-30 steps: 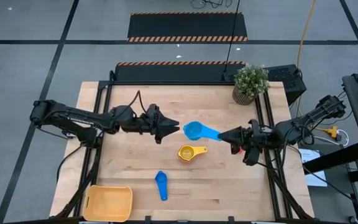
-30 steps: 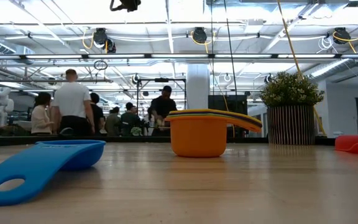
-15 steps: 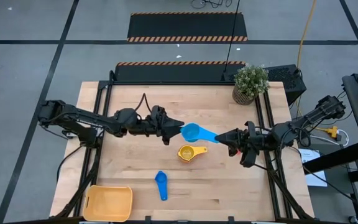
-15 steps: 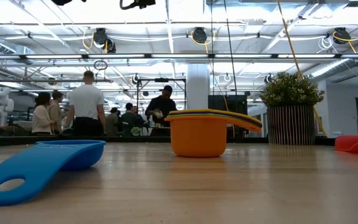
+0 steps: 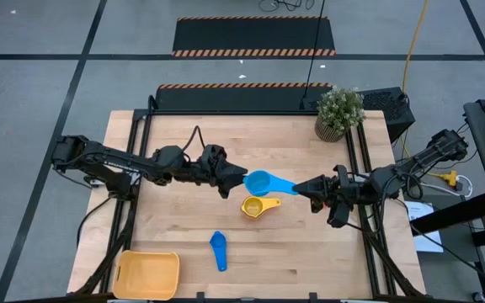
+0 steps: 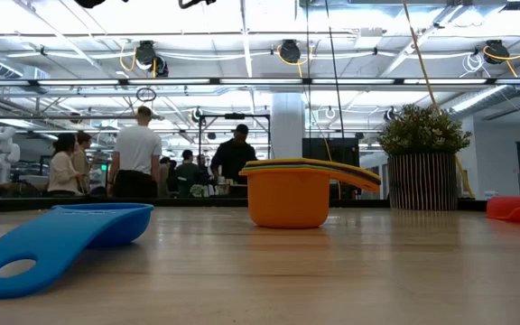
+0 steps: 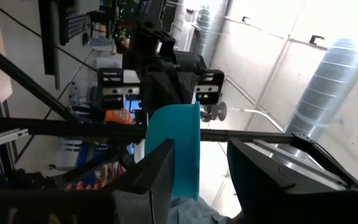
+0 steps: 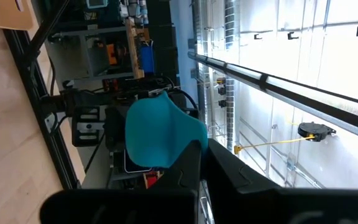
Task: Nest measuring cups in basket
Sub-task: Stack the light blue measuring cup on top of the yellow measuring cup
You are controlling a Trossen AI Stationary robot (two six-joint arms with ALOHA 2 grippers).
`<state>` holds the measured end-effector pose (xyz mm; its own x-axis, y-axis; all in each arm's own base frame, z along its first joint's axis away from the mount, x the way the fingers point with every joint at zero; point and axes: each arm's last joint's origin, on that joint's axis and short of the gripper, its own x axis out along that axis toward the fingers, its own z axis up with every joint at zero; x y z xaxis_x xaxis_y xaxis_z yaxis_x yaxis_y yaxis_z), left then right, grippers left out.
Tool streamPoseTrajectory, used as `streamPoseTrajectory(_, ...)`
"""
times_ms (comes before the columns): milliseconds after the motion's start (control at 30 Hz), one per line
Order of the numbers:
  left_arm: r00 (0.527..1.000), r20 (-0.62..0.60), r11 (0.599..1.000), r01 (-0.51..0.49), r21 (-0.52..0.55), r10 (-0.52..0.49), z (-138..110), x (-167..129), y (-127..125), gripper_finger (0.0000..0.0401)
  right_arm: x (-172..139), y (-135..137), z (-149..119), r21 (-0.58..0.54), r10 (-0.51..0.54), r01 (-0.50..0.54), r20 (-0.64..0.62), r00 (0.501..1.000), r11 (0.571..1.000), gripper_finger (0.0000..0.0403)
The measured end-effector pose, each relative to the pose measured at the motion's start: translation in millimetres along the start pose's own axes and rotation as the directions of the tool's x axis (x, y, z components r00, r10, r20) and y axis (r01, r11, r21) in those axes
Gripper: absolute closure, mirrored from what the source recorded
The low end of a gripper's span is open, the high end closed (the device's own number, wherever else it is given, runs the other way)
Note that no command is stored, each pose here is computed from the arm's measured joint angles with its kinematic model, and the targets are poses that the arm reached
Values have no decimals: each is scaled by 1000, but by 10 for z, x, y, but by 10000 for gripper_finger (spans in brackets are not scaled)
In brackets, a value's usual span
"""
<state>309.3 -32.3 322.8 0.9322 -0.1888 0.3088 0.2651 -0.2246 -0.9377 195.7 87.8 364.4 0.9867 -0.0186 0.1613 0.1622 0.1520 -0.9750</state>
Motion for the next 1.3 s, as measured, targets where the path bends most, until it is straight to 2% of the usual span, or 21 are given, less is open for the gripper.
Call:
streamPoseTrajectory(433,998,-60,1000,-16,-4,16,-18,0,7,252,-18,-17,-9,1,-3,3,-5,1000,1000,403)
streamPoseTrajectory(1300,997,-58,999,-50,-14,49,-10,-1,36,252,-53,-53,-36,-21,-13,12,-33,999,1000,403)
